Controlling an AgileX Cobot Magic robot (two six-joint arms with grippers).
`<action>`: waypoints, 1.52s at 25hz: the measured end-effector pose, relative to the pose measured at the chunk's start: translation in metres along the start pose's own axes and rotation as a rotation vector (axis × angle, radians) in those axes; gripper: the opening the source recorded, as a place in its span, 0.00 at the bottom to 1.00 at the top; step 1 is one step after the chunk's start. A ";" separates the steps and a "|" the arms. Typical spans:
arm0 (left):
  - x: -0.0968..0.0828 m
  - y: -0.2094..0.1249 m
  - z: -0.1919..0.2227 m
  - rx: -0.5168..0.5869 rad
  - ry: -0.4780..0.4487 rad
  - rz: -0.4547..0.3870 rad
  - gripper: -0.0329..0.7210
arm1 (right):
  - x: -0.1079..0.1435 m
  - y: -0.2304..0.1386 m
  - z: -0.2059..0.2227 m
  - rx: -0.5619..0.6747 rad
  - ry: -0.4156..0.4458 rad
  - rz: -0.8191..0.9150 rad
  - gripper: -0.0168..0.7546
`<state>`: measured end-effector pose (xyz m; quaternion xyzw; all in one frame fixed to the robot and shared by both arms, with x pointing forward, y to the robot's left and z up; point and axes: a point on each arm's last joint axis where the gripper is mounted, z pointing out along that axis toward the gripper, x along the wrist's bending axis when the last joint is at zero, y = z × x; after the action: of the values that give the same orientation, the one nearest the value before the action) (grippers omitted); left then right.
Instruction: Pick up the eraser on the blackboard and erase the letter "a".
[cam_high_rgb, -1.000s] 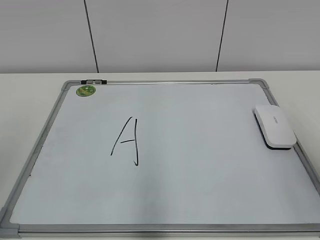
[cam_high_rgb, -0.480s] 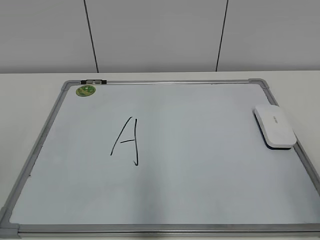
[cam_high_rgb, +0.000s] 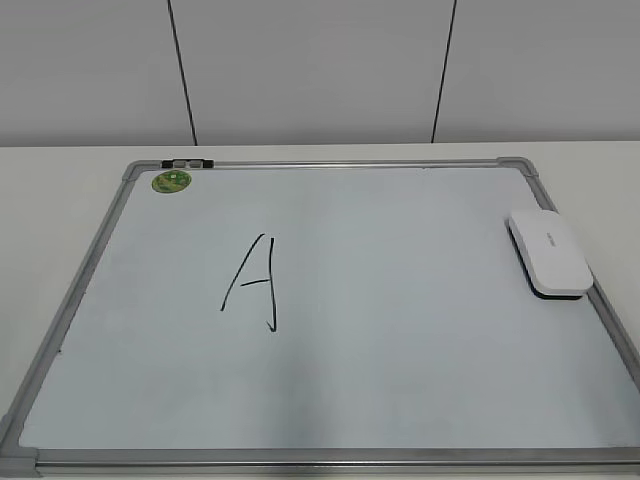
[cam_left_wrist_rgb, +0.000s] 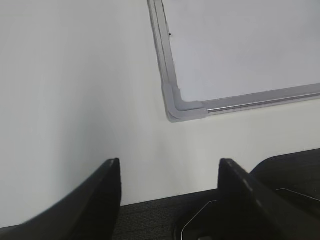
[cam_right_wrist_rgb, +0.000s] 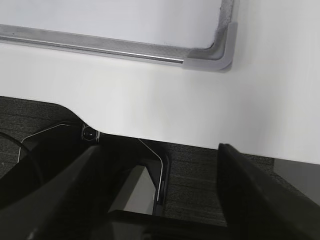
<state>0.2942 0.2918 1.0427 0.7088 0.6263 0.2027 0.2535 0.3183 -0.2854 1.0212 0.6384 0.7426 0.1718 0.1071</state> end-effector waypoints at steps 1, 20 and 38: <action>0.000 0.000 0.000 -0.002 0.000 0.000 0.63 | -0.001 0.000 0.000 -0.001 -0.008 -0.004 0.70; -0.001 0.000 0.000 -0.001 -0.011 -0.017 0.63 | -0.012 -0.001 -0.001 -0.010 -0.134 0.087 0.70; 0.001 -0.017 -0.023 -0.185 0.013 -0.061 0.63 | -0.009 -0.014 -0.019 -0.167 -0.139 0.082 0.70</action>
<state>0.2672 0.2971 1.0504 0.6617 0.6278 0.2564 0.3199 0.2994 -0.2985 1.0323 0.6675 0.6898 0.1926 0.2039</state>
